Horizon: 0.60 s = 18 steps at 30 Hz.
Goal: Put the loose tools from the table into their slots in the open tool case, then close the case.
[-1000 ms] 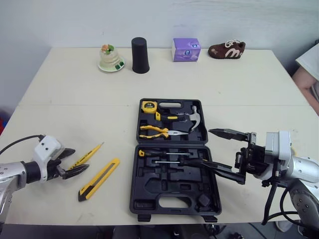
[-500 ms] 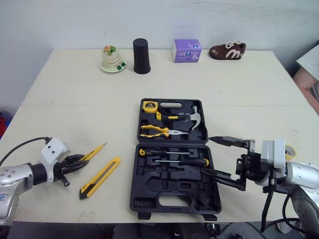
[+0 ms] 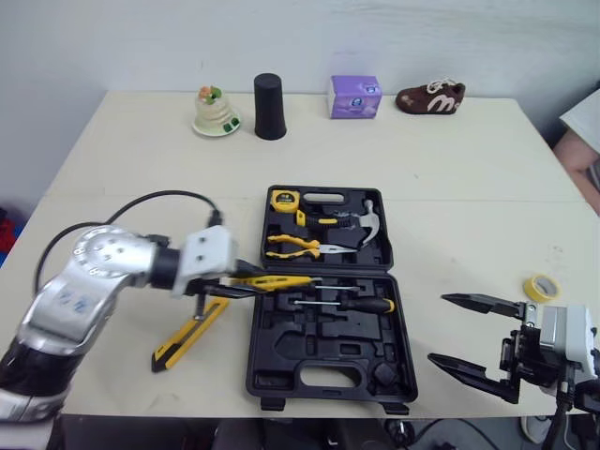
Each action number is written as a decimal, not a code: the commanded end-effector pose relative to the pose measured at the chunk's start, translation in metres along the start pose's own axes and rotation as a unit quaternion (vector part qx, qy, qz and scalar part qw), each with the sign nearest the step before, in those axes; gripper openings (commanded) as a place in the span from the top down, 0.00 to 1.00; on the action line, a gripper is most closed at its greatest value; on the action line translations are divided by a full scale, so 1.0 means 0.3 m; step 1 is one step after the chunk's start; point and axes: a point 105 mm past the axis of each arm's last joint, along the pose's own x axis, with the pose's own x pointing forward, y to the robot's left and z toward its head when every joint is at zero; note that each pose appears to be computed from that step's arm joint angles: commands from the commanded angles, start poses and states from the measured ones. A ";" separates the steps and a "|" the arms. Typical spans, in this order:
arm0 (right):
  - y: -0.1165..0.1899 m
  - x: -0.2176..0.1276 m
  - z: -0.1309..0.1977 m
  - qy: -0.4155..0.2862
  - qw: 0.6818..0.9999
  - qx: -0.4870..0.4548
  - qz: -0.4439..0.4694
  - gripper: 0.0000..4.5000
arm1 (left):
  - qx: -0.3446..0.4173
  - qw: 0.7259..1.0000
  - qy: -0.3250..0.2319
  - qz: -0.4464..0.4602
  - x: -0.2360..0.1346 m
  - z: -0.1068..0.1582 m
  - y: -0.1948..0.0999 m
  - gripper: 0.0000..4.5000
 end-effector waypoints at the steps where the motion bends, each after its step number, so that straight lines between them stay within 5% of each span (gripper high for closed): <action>1: 0.005 -0.015 0.006 0.010 1.000 -0.017 -0.002 0.00 | 0.021 0.998 0.045 -0.040 0.058 0.014 -0.024 0.88; 8: 0.019 -0.004 0.011 0.005 1.000 -0.018 -0.002 0.00 | 0.043 0.991 0.119 -0.049 0.155 -0.017 -0.020 0.88; 18: 0.045 0.006 0.021 0.005 1.000 -0.018 -0.003 0.00 | 0.021 0.987 0.157 -0.029 0.202 -0.036 -0.018 0.88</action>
